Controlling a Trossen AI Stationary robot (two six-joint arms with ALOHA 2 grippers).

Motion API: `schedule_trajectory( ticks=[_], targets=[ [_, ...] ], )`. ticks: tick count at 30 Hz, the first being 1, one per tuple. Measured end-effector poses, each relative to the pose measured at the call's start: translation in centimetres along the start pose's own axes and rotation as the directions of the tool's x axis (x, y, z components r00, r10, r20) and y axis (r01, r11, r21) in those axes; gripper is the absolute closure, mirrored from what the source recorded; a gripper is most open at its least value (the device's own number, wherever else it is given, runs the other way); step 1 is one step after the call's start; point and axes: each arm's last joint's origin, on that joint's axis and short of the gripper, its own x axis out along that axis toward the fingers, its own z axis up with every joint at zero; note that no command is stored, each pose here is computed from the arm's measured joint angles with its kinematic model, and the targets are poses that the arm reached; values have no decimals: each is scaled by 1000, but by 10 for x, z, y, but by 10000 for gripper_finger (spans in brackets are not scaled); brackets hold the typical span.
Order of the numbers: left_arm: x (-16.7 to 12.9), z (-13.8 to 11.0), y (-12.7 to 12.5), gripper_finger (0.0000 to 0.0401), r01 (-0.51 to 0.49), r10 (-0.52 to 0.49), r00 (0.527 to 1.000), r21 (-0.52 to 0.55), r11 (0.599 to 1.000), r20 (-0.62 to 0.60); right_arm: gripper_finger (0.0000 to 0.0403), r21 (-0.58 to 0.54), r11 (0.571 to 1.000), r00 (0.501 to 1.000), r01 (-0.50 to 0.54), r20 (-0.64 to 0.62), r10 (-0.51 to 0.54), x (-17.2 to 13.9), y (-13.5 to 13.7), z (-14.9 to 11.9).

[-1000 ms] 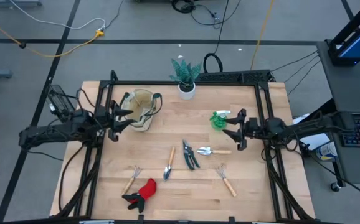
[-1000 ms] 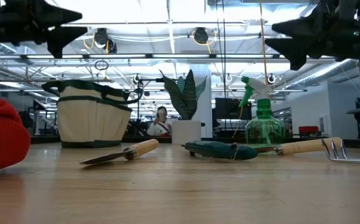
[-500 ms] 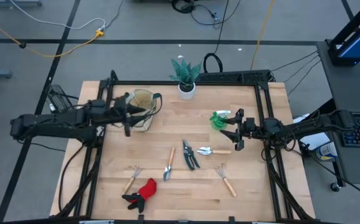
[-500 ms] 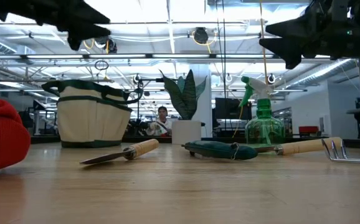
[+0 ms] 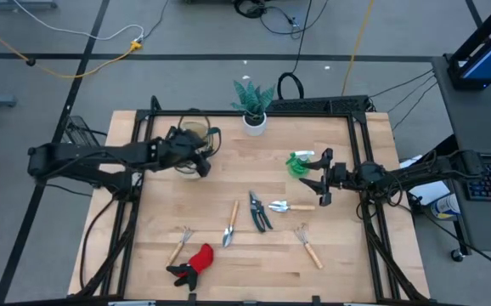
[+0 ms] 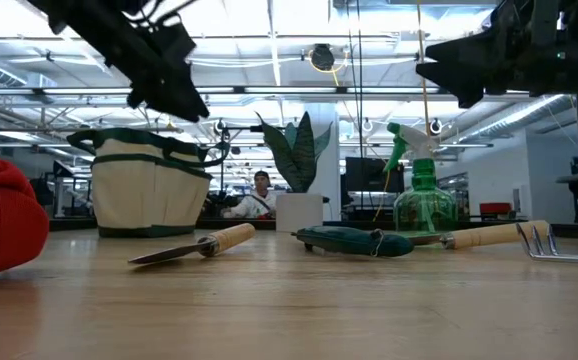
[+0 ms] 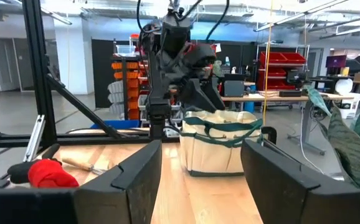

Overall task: Pick & Place Garden tools in Gardening bag
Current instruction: Prepare the brown gardening bag

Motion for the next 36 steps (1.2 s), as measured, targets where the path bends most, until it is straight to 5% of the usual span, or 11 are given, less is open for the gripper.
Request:
schedule_trajectory(
  ticks=[8, 18, 25, 31, 36],
  targets=[
    [24, -11, 7, 235, -152, 153, 985, 12, 988, -85, 193, -2, 1000, 1000, 0, -3, 0, 0, 0, 0],
    [39, -19, 10, 243, -201, 211, 967, 82, 976, -142, 197, -15, 1000, 1000, 0, -3, 0, 0, 0, 0],
    [39, -19, 10, 364, -189, 204, 968, 111, 976, -143, 197, -15, 1000, 1000, 0, -3, 0, 0, 0, 0],
    [33, -19, -3, 390, 43, -4, 986, 226, 973, -168, 197, -15, 1000, 1000, 0, -3, 0, 0, 0, 0],
    [24, -22, -25, 393, 337, -276, 938, 366, 867, -210, 197, -15, 1000, 1000, 0, -2, 0, 0, 0, 0]
  ],
)
